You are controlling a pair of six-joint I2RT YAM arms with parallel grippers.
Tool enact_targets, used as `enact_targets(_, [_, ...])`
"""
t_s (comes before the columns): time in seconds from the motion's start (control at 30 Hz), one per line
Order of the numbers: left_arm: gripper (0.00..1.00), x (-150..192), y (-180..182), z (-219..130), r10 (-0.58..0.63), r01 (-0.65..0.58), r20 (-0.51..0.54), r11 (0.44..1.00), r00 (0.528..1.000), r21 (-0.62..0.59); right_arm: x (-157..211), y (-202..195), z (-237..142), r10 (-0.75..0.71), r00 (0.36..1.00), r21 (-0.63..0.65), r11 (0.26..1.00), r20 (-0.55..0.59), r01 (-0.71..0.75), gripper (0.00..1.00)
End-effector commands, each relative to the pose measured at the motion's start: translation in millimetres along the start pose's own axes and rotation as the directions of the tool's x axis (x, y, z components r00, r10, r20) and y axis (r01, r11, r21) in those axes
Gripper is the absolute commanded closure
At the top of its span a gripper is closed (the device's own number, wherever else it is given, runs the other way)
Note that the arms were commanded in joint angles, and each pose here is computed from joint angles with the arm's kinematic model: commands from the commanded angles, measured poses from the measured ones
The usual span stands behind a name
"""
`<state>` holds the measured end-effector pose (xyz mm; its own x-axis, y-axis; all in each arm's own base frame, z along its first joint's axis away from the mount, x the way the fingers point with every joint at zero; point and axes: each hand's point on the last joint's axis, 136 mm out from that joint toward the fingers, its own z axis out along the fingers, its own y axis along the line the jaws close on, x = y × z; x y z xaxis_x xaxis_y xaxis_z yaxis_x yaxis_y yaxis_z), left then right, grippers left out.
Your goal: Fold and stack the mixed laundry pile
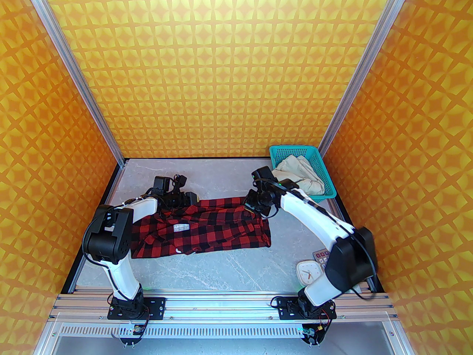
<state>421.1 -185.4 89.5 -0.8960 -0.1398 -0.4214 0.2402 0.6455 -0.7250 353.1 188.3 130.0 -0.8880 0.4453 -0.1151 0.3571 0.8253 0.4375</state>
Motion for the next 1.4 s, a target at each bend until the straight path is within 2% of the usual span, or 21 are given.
enact_targets(0.0, [0.52, -17, -10, -7, 0.028, -0.029, 0.017, 0.999, 0.999, 0.028, -14, 12, 25, 0.029, 1.0, -0.059, 0.998, -0.01, -0.029, 0.83])
enact_targets(0.13, [0.52, -28, -17, -14, 0.044, -0.045, 0.039, 0.999, 0.998, 0.03, -29, 10, 55, 0.044, 0.999, -0.043, 0.998, -0.017, -0.044, 0.68])
enact_targets(0.27, [0.52, -34, -23, -31, 0.056, -0.058, 0.068, 0.998, 0.996, 0.024, -40, 13, 66, -0.067, 0.998, -0.035, 0.997, -0.009, 0.066, 0.64])
enact_targets(0.43, [0.52, -33, -35, -69, 0.073, -0.074, 0.12, 0.997, 0.99, 0.004, -43, 3, 27, -0.314, 0.949, 0.08, 0.947, 0.022, 0.311, 0.53])
enact_targets(0.53, [0.52, -16, -38, -88, 0.076, -0.072, 0.131, 0.997, 0.988, -0.035, -43, -20, -7, -0.502, 0.864, 0.244, 0.841, 0.021, 0.483, 0.45])
enact_targets(0.57, [0.52, -9, -40, -92, 0.071, -0.066, 0.133, 0.997, 0.989, -0.038, -43, -25, -15, -0.572, 0.82, 0.267, 0.791, 0.007, 0.55, 0.45])
enact_targets(0.63, [0.52, 3, -41, -97, 0.05, -0.045, 0.136, 0.998, 0.989, -0.044, -38, -29, -23, -0.724, 0.69, 0.279, 0.659, -0.02, 0.699, 0.45])
enact_targets(0.67, [0.53, 11, -41, -100, 0.04, -0.035, 0.135, 0.998, 0.99, -0.045, -30, -29, -24, -0.802, 0.596, 0.265, 0.566, -0.039, 0.78, 0.47])
enact_targets(0.73, [0.53, 22, -39, -105, 0.023, -0.013, 0.148, 0.998, 0.989, -0.069, -2, -26, -21, -0.935, 0.352, 0.165, 0.339, -0.051, 0.926, 0.49])
enact_targets(0.8, [0.53, 28, -38, -109, 0.006, 0.006, 0.157, 0.997, 0.988, -0.077, 24, -24, -14, -0.996, 0.085, 0.118, 0.082, -0.018, 0.99, 0.48])
enact_targets(0.9, [0.53, 35, -35, -108, -0.017, 0.028, 0.15, 0.997, 0.988, -0.076, 40, -21, -2, -0.99, -0.143, 0.095, -0.14, 0.016, 0.985, 0.49])
enact_targets(1.0, [0.53, 41, -31, -106, -0.036, 0.047, 0.145, 0.996, 0.989, -0.077, 44, -22, 15, -0.96, -0.28, 0.078, -0.282, -0.024, 0.956, 0.5])
enact_targets(1.07, [0.53, 43, -30, -105, -0.04, 0.052, 0.142, 0.996, 0.989, -0.078, 41, -23, 25, -0.938, -0.341, 0.084, -0.345, -0.057, 0.935, 0.51])
enact_targets(1.17, [0.53, 47, -26, -103, -0.051, 0.062, 0.132, 0.995, 0.99, -0.082, 32, -21, 38, -0.917, -0.39, 0.101, -0.397, -0.081, 0.912, 0.54])
enact_targets(1.37, [0.53, 55, -20, -100, -0.068, 0.079, 0.119, 0.993, 0.991, -0.087, 19, -24, 58, -0.891, -0.429, 0.097, -0.445, -0.147, 0.89, 0.61])
